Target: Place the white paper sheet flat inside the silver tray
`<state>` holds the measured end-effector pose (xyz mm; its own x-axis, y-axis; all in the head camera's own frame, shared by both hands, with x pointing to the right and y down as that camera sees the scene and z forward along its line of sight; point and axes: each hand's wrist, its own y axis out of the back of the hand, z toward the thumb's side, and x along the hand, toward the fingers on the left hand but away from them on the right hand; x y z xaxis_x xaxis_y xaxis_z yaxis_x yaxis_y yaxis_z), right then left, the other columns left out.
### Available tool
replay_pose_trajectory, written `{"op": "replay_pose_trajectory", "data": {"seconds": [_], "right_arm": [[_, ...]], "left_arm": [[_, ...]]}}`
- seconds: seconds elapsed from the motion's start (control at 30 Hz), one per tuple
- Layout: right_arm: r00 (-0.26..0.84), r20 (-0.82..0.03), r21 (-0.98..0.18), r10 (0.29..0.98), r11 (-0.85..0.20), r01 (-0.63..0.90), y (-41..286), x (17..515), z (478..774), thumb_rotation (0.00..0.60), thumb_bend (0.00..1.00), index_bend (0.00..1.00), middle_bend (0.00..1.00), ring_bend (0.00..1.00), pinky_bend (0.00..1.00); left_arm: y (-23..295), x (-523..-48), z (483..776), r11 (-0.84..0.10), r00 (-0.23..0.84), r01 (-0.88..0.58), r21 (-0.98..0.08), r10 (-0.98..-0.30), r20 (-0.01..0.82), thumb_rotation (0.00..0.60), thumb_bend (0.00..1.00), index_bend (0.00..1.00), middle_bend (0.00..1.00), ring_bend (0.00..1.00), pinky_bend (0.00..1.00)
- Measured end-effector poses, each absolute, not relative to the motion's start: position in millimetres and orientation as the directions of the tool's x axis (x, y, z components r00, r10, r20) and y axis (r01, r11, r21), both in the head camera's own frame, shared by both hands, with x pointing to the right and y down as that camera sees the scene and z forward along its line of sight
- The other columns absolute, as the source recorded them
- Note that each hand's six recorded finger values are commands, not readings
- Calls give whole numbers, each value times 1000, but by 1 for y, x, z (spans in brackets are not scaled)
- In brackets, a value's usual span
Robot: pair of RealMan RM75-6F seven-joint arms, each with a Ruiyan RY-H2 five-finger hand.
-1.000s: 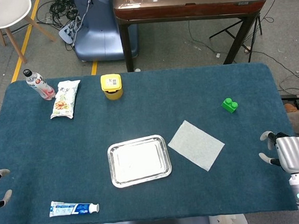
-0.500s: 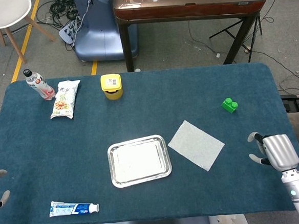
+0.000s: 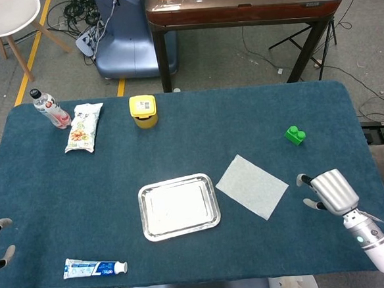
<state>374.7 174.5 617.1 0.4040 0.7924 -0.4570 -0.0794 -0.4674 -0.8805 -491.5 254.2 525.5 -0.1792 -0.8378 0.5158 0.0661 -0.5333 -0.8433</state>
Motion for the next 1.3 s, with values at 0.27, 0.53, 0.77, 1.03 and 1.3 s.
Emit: {"op": "replay_pose_trajectory", "data": {"seconds": [0.27, 0.53, 0.77, 1.03, 1.3], "right_arm": [[481, -481, -859, 733, -505, -90, 188, 356, 642, 600, 0, 498, 1000, 1000, 1000], [511, -502, -846, 698, -519, -122, 196, 345, 660, 600, 0, 498, 1000, 1000, 1000], [522, -507, -848, 686, -505, -159, 199, 339, 673, 600, 0, 498, 1000, 1000, 1000], [530, -517, -844, 672, -505, -183, 203, 333, 686, 600, 0, 498, 1000, 1000, 1000], [541, -520, -844, 662, -497, -203, 207, 325, 698, 600, 0, 498, 1000, 1000, 1000]], "left_arm": [[254, -491, 523, -531, -182, 65, -845, -839, 513, 600, 294, 302, 351, 286, 508], [254, -492, 519, -525, -185, 67, -849, -842, 506, 600, 294, 302, 351, 286, 508], [255, -492, 519, -532, -193, 67, -844, -837, 513, 600, 294, 302, 351, 286, 508], [254, -493, 518, -529, -194, 67, -846, -839, 509, 600, 294, 302, 351, 286, 508], [254, -493, 517, -527, -194, 66, -847, -840, 507, 600, 294, 302, 351, 286, 508]]}}
